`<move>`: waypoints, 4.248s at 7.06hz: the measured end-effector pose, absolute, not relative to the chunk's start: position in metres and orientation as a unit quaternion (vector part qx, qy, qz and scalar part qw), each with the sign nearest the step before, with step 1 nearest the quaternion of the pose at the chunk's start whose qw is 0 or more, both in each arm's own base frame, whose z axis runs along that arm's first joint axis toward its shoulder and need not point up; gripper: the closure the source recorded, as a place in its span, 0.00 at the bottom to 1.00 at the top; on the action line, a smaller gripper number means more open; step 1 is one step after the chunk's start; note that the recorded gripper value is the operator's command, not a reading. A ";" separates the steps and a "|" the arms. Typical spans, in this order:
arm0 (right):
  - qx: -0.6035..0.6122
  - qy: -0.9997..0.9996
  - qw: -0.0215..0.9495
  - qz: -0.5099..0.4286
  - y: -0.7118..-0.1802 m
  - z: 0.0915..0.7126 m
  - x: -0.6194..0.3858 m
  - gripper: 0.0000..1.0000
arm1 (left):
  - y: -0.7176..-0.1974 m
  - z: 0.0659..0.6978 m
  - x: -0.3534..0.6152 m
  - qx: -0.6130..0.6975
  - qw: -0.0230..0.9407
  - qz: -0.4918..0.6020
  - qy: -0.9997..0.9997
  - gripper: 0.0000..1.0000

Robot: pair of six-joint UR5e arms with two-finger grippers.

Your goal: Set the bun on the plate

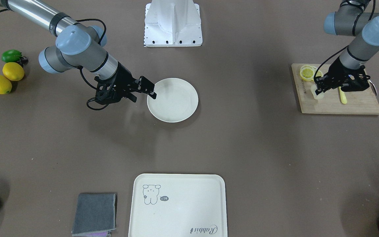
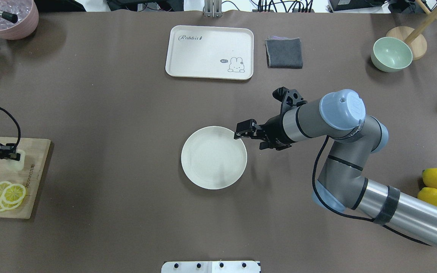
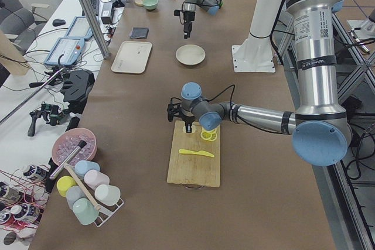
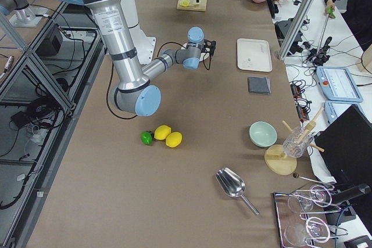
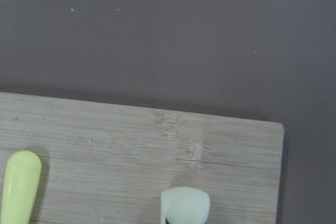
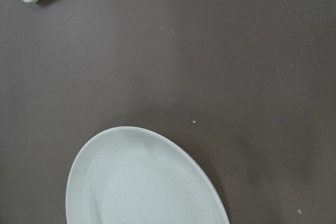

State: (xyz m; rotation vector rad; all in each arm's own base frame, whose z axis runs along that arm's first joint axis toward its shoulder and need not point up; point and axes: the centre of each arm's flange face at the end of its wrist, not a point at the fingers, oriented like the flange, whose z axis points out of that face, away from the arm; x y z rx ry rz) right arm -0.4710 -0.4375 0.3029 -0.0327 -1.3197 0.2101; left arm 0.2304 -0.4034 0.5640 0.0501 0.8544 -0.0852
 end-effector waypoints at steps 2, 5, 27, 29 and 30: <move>-0.047 -0.609 0.785 0.103 -0.485 0.317 -0.391 0.02 | -0.421 0.506 0.243 0.029 0.900 -0.046 0.433 0.80; -0.041 -0.596 0.796 0.092 -0.516 0.378 -0.283 0.01 | -0.480 0.347 0.320 0.009 0.888 -0.102 0.449 0.79; 0.079 -0.390 0.913 -0.086 -0.502 0.629 -0.008 0.01 | -0.554 0.269 0.340 0.087 0.926 0.035 0.367 0.02; 0.079 -0.383 0.915 -0.102 -0.509 0.628 0.018 0.00 | -0.594 0.362 0.193 0.096 0.925 0.113 0.349 0.02; 0.079 -0.382 0.915 -0.102 -0.511 0.627 0.023 0.00 | -0.598 0.412 0.127 0.095 0.922 0.144 0.346 0.02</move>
